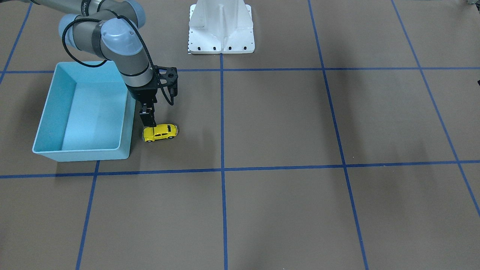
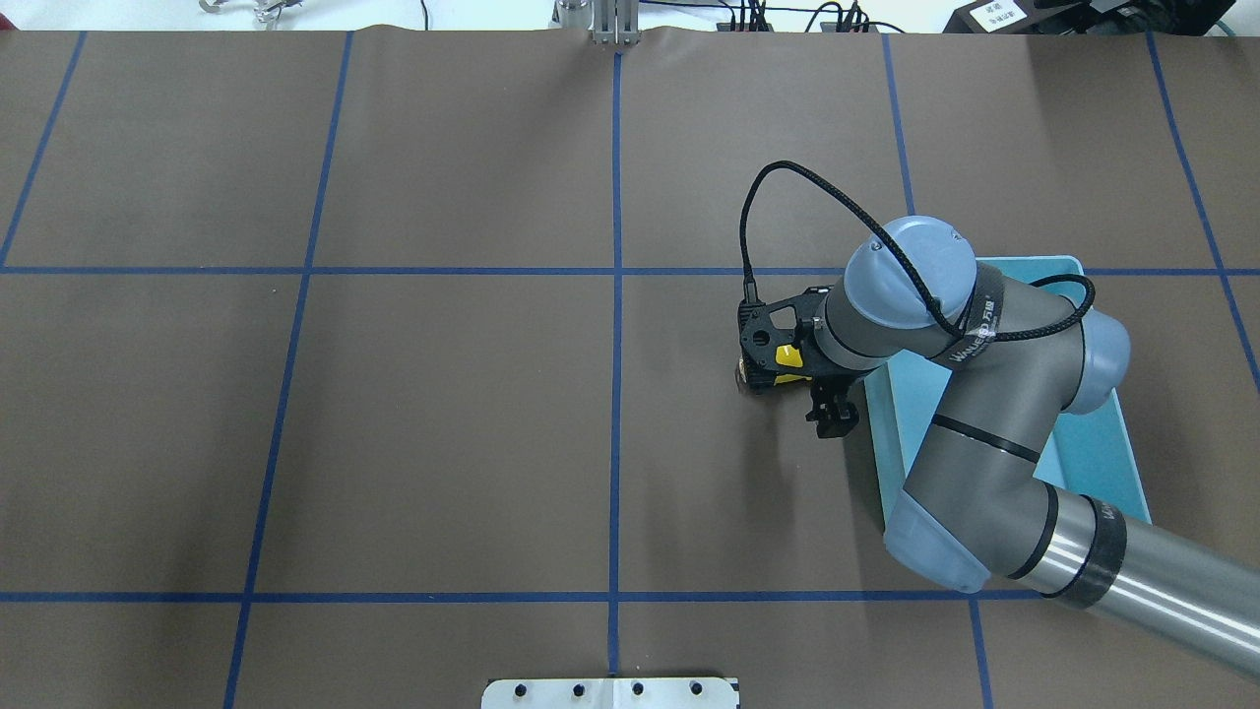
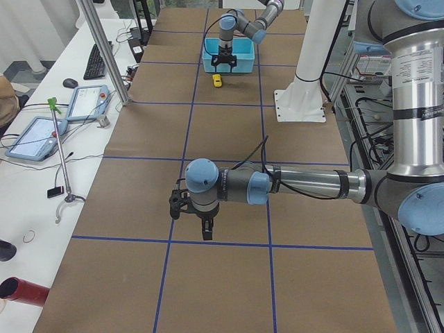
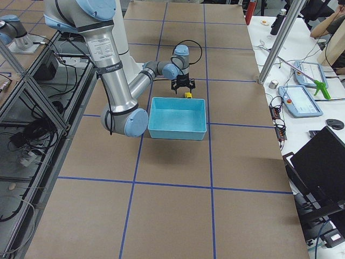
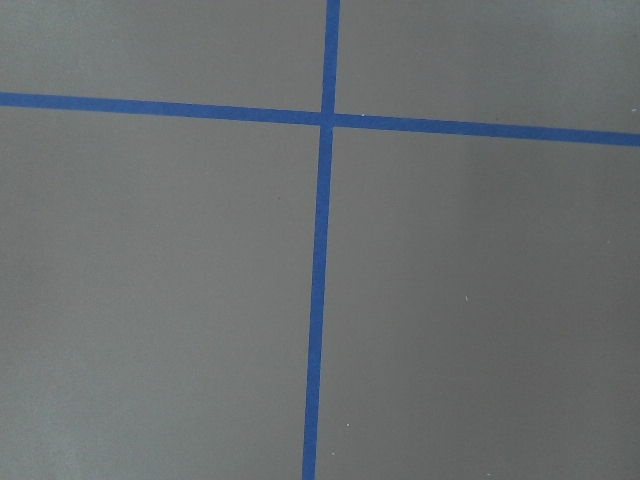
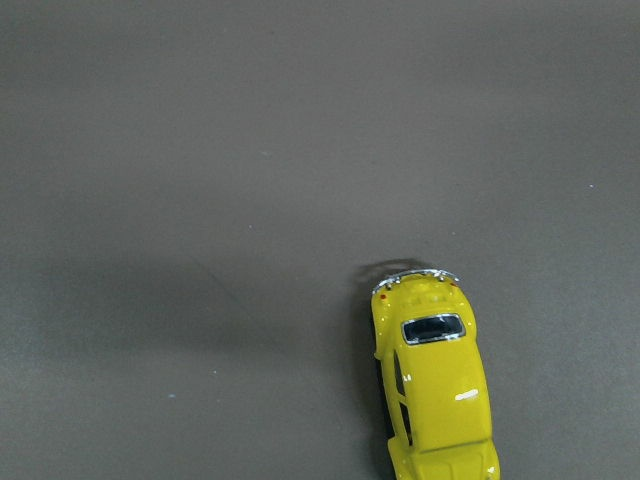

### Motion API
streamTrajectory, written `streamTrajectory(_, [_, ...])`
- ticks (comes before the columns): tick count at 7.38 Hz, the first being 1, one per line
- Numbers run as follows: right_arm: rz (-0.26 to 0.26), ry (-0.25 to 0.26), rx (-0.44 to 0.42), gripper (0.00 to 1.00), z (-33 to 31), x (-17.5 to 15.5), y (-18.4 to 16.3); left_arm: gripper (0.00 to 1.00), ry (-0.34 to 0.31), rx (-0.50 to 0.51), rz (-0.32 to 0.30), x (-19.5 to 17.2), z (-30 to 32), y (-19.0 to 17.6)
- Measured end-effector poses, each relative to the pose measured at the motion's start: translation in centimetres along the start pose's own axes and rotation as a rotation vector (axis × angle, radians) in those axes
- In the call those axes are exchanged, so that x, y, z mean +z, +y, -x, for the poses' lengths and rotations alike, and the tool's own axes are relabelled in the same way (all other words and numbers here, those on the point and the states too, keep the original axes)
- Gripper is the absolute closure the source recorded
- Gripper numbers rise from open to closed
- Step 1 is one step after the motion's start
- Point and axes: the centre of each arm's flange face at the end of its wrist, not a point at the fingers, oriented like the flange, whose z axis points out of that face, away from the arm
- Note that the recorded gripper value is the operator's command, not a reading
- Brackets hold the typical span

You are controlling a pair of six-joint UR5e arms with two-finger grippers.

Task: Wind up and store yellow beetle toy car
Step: 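Lower the right gripper and grasp the yellow car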

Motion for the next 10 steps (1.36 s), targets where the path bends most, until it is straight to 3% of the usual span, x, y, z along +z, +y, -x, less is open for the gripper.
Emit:
streamTrajectory(4, [0.021,0.019,-0.032,0.0,-4.1,0.9,-0.9,0.0,0.0,0.002,-0.001,0.0,-0.1,-0.2])
streamTrajectory(10, [0.035,-0.004,-0.056,0.0,-3.1,3.5,-2.3,0.0,-0.001,-0.005,0.004,0.2,0.2,-0.3])
